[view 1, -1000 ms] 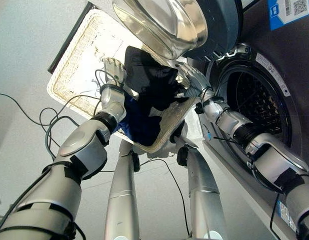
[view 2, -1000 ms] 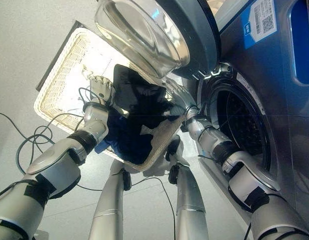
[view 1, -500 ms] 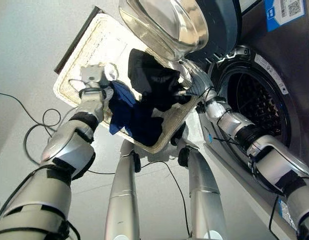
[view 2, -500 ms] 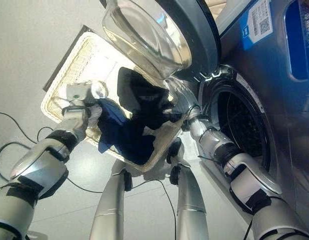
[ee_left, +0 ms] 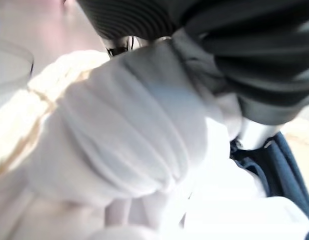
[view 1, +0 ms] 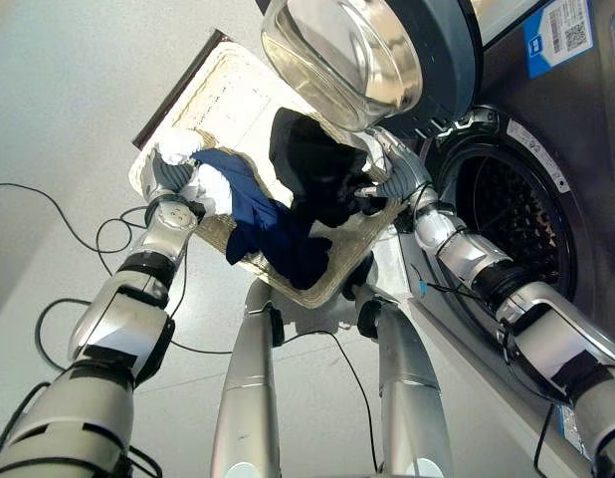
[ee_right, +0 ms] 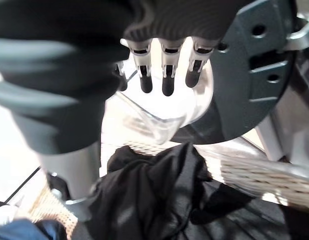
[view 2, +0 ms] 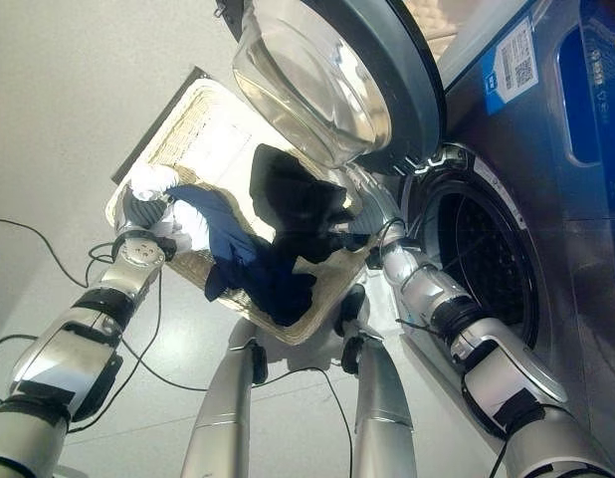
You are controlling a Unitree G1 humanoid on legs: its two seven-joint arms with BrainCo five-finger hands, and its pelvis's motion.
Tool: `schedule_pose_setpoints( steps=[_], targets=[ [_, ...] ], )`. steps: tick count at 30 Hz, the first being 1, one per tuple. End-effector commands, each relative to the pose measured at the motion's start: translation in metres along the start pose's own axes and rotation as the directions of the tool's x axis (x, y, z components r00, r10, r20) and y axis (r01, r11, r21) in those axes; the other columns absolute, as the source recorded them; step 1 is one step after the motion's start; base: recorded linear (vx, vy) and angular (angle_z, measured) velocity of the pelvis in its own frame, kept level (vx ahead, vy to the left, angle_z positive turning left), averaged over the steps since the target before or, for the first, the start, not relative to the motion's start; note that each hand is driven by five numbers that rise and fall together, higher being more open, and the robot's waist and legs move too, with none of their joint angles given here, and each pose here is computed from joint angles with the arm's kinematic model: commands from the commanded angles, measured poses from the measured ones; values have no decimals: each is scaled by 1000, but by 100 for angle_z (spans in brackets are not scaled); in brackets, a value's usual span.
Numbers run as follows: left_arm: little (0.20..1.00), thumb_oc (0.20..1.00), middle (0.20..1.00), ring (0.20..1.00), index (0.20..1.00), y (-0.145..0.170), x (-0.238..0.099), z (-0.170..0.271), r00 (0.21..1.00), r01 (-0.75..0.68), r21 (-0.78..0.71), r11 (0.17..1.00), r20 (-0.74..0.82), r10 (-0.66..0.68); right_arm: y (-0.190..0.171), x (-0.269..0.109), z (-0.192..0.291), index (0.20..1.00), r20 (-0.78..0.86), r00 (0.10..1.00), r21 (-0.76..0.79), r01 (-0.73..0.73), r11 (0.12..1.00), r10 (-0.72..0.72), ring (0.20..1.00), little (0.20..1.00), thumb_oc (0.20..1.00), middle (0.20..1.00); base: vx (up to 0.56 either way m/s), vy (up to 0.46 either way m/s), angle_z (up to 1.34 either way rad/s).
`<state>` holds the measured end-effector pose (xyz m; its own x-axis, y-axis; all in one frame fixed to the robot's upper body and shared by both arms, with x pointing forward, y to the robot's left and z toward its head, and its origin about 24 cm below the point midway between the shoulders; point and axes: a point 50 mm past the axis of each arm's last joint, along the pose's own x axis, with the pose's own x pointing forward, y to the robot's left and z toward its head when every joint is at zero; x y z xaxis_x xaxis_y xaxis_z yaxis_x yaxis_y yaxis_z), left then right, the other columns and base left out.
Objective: Put the clothes into the washing machine.
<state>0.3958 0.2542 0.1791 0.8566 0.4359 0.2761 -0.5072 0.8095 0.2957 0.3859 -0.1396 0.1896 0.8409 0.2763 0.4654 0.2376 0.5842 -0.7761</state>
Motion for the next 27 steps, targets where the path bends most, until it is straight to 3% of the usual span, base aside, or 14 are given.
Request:
schedule_pose_setpoints(
  steps=[1, 10, 13, 16, 17, 26, 27],
  targets=[
    [200, 200, 200, 200, 200, -5, 1, 34, 993, 3, -352, 936, 111, 39, -10, -3, 6, 1000, 36, 999, 62, 16, 998, -19, 1000, 1000, 1000, 1000, 0, 0, 0],
    [200, 200, 200, 200, 200, -17, -16, 52, 967, 114, -432, 895, 256, 0, -8, -6, 7, 1000, 37, 999, 64, 3, 998, -6, 1000, 1000, 1000, 1000, 0, 0, 0],
    [200, 200, 200, 200, 200, -22, -19, 53, 963, 139, -402, 905, 267, -30, -9, -7, 5, 1000, 29, 1000, 63, 3, 998, -5, 1000, 1000, 1000, 1000, 0, 0, 0],
    [200, 200, 200, 200, 200, -26, -19, 47, 963, 135, -248, 959, 261, -68, -11, -8, 2, 1000, 23, 1000, 61, -6, 998, 5, 1000, 1000, 1000, 1000, 0, 0, 0],
    [1000, 1000, 1000, 1000, 1000, -27, -16, 43, 966, 140, -147, 979, 236, -103, -12, -7, 2, 1000, 22, 1000, 61, -12, 998, 11, 1000, 1000, 1000, 1000, 0, 0, 0],
    [1000, 1000, 1000, 1000, 1000, -20, -6, 32, 977, 122, 54, 991, 172, -130, -10, -8, 0, 1000, 25, 999, 60, -27, 998, 25, 1000, 1000, 1000, 1000, 0, 0, 0],
    [1000, 1000, 1000, 1000, 1000, -18, -3, 28, 979, 109, 138, 984, 159, -130, -8, -9, -1, 1000, 22, 999, 61, -31, 998, 30, 1000, 1000, 1000, 1000, 1, 13, -4]
  ],
)
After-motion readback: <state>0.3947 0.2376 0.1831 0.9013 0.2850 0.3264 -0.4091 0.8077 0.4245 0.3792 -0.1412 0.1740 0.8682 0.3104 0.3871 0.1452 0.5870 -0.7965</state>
